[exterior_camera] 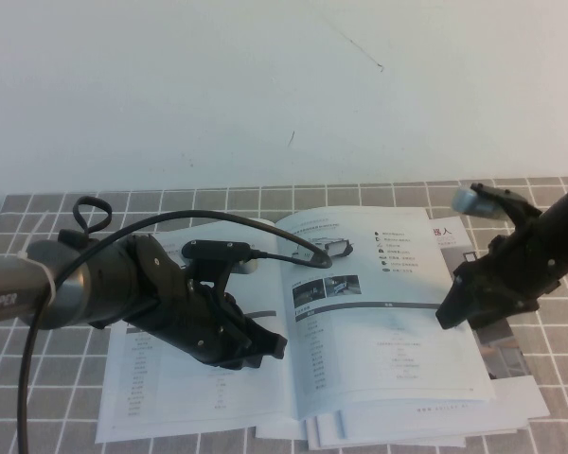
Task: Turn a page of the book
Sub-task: Open the closed book
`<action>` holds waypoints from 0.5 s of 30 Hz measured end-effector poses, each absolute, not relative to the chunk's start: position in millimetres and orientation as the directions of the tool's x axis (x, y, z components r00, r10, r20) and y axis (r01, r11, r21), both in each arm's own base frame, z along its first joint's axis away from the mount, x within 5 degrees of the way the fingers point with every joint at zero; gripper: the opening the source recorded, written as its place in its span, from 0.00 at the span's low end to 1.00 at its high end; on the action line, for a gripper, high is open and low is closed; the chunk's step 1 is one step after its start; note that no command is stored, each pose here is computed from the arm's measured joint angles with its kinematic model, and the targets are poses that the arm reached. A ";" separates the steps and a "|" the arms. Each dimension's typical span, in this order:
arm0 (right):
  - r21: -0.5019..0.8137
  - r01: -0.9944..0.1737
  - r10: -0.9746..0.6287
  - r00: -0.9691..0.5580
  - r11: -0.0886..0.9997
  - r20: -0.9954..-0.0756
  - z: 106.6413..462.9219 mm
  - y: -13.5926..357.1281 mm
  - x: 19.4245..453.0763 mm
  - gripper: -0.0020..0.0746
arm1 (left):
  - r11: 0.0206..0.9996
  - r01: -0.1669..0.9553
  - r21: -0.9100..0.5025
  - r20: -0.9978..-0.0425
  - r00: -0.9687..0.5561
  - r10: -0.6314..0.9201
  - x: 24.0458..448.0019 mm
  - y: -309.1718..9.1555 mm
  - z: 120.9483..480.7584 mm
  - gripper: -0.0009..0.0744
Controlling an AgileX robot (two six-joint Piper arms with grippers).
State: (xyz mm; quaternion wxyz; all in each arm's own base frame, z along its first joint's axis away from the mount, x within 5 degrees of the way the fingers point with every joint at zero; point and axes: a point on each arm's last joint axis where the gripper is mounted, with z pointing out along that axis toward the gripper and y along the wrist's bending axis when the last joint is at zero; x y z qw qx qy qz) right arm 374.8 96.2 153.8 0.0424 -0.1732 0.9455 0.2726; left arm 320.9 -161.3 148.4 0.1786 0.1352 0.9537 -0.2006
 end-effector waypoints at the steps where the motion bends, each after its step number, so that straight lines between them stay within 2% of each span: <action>1: 0.504 -0.342 -0.302 -0.939 0.793 -0.162 149.5 96.3 375.1 0.57 | 0.883 0.327 -0.335 -0.394 -0.900 0.184 320.9 -161.3 148.4 0.01; 5: 0.512 -0.323 -0.300 -0.945 0.796 -0.130 137.4 96.3 375.7 0.57 | 0.885 0.320 -0.339 -0.391 -0.903 0.177 320.9 -161.3 148.4 0.01; 15: 0.548 -0.304 -0.267 -0.952 0.779 -0.148 139.7 100.1 377.5 0.56 | 0.886 0.311 -0.344 -0.385 -0.907 0.169 320.5 -161.4 148.3 0.01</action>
